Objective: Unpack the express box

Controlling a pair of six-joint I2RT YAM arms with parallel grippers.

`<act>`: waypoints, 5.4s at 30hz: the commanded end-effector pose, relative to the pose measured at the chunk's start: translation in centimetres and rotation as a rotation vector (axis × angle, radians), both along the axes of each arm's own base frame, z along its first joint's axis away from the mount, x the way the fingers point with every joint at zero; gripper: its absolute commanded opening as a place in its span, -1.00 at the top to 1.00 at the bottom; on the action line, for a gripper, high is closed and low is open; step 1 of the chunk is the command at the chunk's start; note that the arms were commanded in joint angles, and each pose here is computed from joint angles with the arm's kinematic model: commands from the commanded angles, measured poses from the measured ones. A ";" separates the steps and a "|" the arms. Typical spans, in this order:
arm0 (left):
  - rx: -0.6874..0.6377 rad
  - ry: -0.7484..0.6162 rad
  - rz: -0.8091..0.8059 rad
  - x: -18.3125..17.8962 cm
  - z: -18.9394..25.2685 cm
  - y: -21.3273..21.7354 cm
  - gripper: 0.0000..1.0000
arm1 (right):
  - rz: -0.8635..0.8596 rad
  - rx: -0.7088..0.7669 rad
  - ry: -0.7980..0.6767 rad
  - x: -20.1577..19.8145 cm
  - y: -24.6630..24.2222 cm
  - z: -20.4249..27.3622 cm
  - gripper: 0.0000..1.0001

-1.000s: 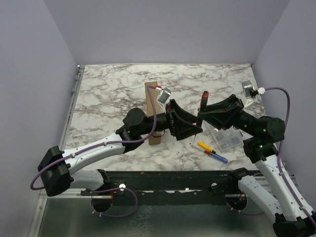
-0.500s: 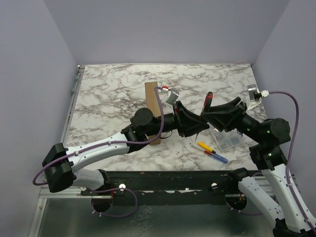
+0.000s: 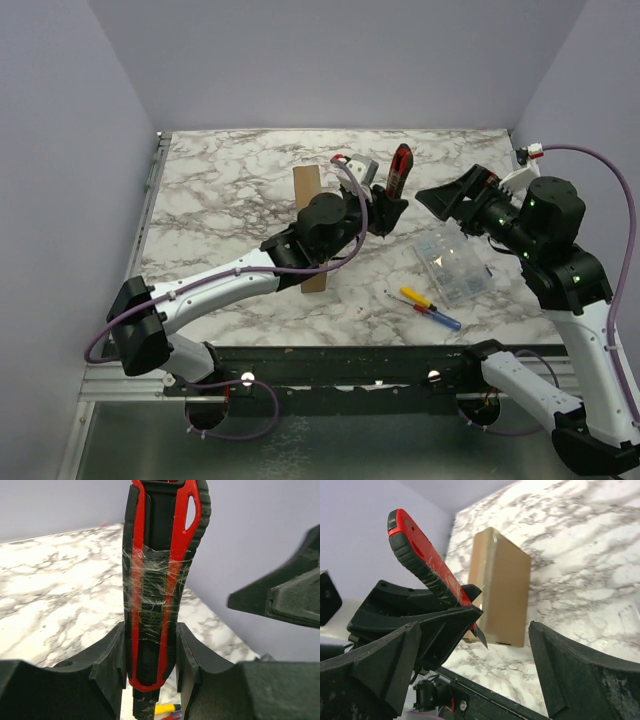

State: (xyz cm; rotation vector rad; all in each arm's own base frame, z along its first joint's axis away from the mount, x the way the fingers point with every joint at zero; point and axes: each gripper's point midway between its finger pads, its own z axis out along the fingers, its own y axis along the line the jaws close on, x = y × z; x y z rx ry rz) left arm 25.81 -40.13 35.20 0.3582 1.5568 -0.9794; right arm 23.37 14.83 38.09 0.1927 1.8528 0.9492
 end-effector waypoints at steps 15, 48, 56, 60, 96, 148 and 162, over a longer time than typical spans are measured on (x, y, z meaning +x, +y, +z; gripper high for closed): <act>0.312 -0.099 0.188 2.4 -4.3 -3.2 1.00 | -0.249 -0.224 0.092 -1.3 -6.0 -2.2 -0.99; 0.227 -0.004 -0.060 -3.7 -1.3 -0.7 -0.31 | 0.382 -0.085 -0.238 2.8 5.9 -2.3 0.98; 0.032 0.185 -0.397 -7.0 0.1 2.4 -0.70 | 0.610 -0.038 -0.457 -2.3 7.2 0.8 0.99; -0.093 0.152 -0.543 -9.5 1.6 2.8 -0.69 | 0.679 0.038 -0.500 -3.6 7.8 2.2 0.99; 0.112 -0.009 -0.123 -1.8 -2.7 3.4 1.00 | 0.074 -0.041 -0.011 3.8 5.8 -1.6 -0.87; -0.186 0.015 -0.669 -11.1 4.0 5.3 1.00 | 0.696 0.024 -0.424 -5.3 13.5 4.5 -0.89; -0.178 0.036 -0.673 -12.1 3.2 6.3 0.85 | 0.804 0.109 -0.487 -7.3 14.0 4.5 0.95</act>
